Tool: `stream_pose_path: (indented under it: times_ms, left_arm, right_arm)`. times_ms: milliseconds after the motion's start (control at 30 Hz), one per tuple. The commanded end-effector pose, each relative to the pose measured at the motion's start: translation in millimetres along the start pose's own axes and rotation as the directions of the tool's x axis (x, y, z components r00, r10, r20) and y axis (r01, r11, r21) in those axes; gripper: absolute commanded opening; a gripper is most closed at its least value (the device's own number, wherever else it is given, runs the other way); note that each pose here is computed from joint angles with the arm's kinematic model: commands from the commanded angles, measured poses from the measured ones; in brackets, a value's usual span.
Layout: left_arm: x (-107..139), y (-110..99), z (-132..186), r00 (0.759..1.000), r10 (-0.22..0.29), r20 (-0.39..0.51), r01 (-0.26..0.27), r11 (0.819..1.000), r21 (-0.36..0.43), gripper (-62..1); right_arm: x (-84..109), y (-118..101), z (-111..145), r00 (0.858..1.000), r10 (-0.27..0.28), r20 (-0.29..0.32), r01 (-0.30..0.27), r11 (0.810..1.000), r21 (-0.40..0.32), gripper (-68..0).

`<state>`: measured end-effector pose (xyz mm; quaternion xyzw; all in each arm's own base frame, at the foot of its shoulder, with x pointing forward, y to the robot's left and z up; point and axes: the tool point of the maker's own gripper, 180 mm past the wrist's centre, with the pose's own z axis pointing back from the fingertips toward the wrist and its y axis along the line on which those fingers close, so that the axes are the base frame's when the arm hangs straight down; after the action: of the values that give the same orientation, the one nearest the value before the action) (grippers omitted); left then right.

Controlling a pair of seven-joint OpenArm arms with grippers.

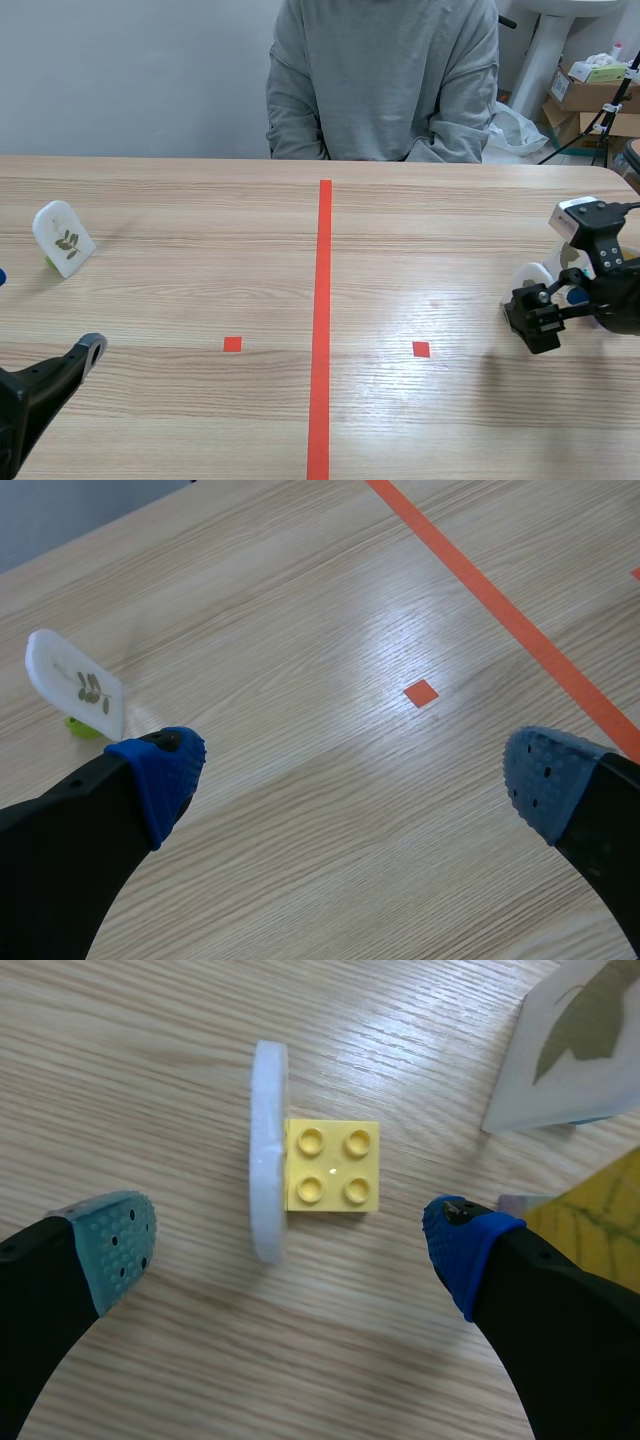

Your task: Do the leaf sorting experiment

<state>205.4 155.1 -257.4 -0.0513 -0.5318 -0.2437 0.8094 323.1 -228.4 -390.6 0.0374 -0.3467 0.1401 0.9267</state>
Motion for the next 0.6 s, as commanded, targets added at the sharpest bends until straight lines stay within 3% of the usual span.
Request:
stream_pose_path:
  times_ms: [0,233,400,567]
  left_arm:
    - [11,0,0,0.999,-0.007,0.037,0.007,1.0,-0.001,1.4]
    - [11,0,0,0.999,-0.007,0.037,0.007,1.0,-0.001,1.4]
    - [11,0,0,0.999,-0.007,0.037,0.007,1.0,-0.001,1.4]
    - [11,0,0,0.999,-0.007,0.037,0.007,1.0,-0.001,1.4]
  right_arm:
    - [20.0,-13,11,0.999,0.011,0.043,-0.01,1.0,-0.022,-12.8]
    - [35.2,-24,38,0.993,-0.066,0.093,0.06,0.996,0.06,-12.8]
    - [49.4,-23,64,0.984,-0.088,0.157,0.063,0.986,0.156,-12.8]
    - [70.3,-28,103,0.944,-0.155,0.29,0.101,0.976,0.191,-12.8]
